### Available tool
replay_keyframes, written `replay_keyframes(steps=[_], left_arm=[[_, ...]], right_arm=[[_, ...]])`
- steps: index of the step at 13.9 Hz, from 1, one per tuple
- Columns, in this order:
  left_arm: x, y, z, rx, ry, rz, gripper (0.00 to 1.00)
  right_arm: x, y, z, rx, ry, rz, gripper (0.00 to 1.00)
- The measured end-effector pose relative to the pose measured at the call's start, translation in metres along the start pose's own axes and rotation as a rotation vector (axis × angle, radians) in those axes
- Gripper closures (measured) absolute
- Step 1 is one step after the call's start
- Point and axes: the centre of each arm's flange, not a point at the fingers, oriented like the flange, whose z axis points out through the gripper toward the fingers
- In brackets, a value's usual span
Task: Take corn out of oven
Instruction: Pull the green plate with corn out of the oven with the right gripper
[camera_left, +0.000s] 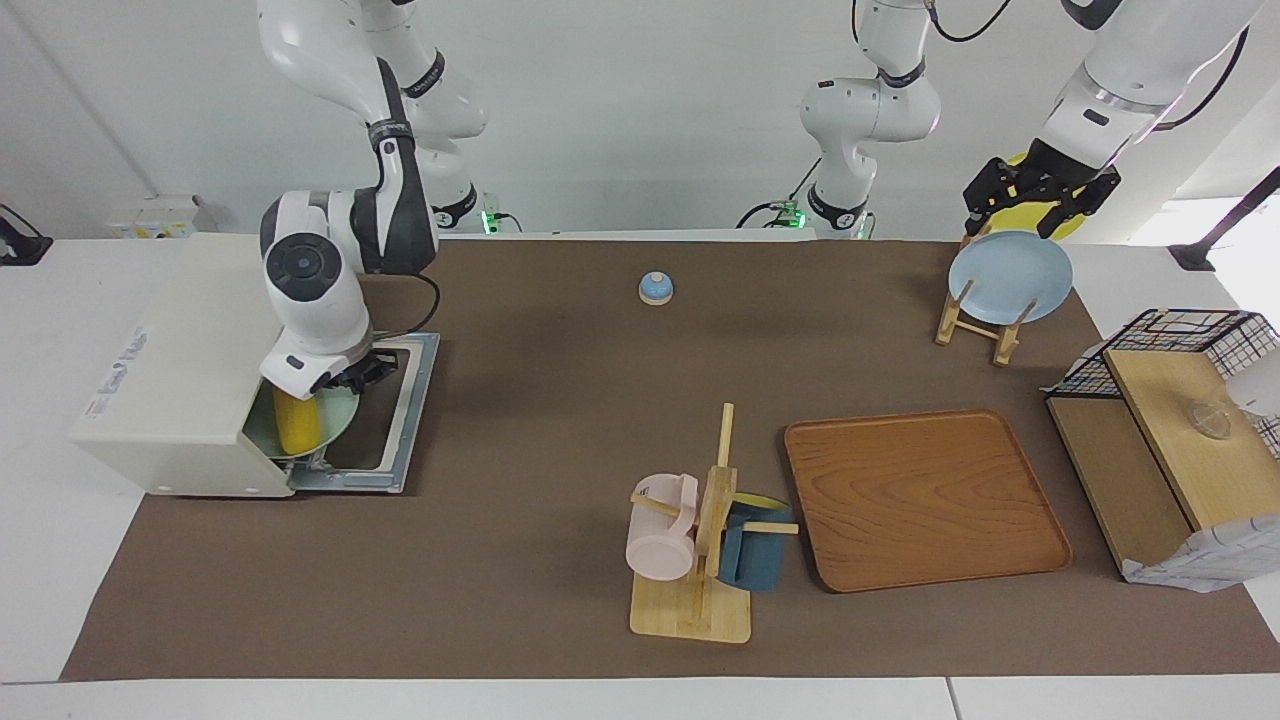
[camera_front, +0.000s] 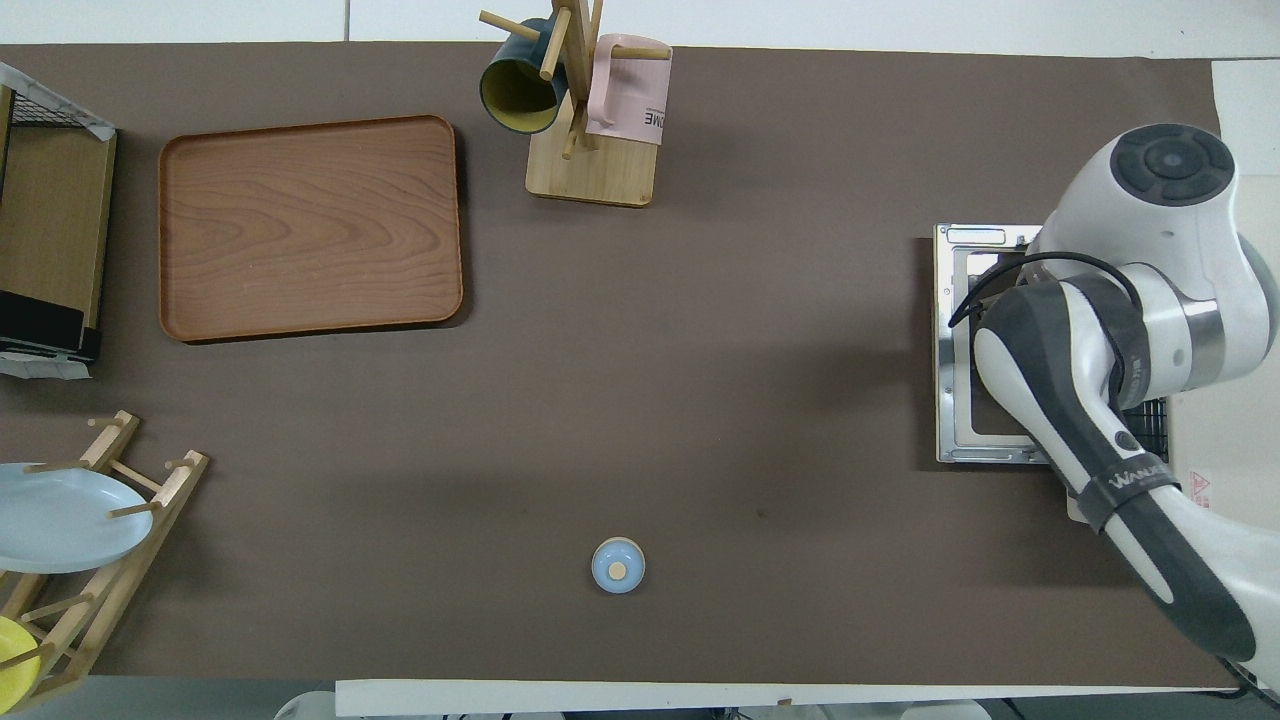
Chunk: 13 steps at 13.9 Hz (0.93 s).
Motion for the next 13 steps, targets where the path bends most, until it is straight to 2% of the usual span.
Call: replay_keyframes(steps=[4,8,10,13], left_arm=[[0.000,0.000,0.000,0.000,0.000,0.000,0.00],[0.000,0.000,0.000,0.000,0.000,0.000,0.00],[0.000,0.000,0.000,0.000,0.000,0.000,0.00],[0.000,0.000,0.000,0.000,0.000,0.000,0.00]], right_arm=[[0.026,-0.104,-0.073,-0.015,0.066,0.019,0.97],[0.050,-0.295,-0.141,-0.009,0.077,0.133,0.97],[0.061,-0.382,-0.143,0.008,0.102,0.179,0.97],[0.079,-0.466,-0.111,0.080,0.140,0.252,0.97]])
